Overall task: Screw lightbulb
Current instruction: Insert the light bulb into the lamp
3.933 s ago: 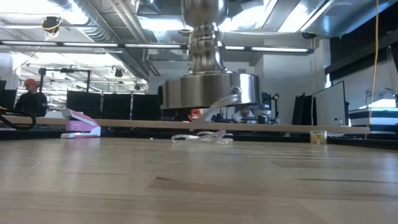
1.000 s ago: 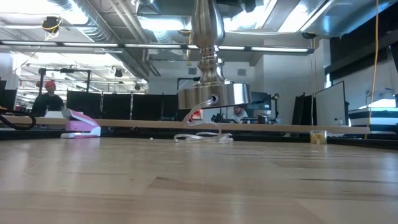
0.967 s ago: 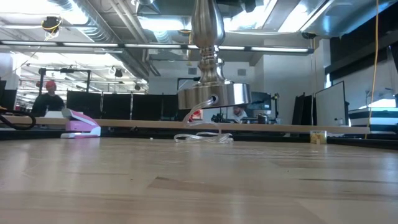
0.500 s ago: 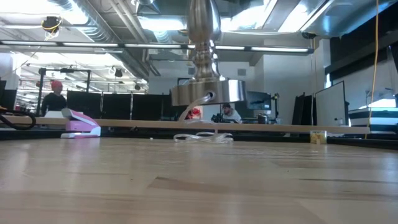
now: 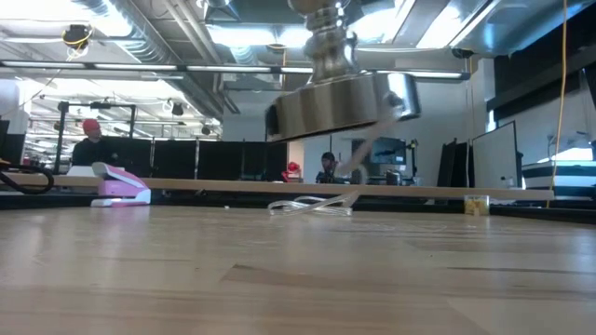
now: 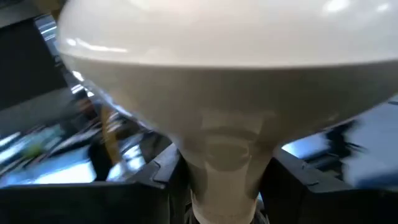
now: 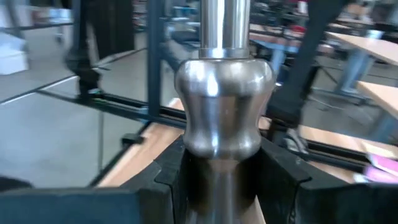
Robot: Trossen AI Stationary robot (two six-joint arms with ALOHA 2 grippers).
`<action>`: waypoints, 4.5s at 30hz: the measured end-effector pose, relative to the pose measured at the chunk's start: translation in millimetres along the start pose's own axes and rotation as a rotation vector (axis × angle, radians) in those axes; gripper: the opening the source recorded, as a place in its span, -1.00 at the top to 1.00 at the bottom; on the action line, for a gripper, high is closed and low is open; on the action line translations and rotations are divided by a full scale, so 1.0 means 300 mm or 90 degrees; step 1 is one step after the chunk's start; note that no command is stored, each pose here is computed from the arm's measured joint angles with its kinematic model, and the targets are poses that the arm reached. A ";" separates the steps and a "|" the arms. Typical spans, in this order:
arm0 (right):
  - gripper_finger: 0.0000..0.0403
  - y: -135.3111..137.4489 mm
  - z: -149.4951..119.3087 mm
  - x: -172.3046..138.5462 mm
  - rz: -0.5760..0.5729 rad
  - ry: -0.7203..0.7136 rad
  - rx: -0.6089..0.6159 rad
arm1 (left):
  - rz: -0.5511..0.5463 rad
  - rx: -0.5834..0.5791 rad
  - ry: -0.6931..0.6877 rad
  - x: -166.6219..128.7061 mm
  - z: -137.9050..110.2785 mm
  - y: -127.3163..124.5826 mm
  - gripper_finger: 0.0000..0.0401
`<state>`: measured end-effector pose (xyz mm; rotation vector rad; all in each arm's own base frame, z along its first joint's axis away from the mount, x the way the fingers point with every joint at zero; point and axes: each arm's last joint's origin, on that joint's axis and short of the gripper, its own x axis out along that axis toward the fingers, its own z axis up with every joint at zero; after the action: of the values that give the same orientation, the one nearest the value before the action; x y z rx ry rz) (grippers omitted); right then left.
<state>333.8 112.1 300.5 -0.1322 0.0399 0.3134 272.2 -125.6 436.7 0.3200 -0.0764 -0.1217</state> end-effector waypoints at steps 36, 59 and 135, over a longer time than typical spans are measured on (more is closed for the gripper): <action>0.32 -0.069 -0.002 -0.017 -0.338 0.054 -0.026 | 0.360 -0.036 0.159 -0.113 0.011 -0.047 -0.47; 0.32 -0.172 -0.012 -0.032 -0.480 0.063 -0.018 | 0.526 -0.108 -0.011 0.095 -0.051 -0.052 -0.27; 0.32 -0.002 0.106 -0.012 -0.115 0.067 -0.046 | 0.221 -0.052 -0.011 0.017 -0.012 -0.084 0.27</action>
<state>331.0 114.8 332.3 -0.2223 0.1200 0.1277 274.9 -148.8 425.6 0.2195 -0.1417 0.2156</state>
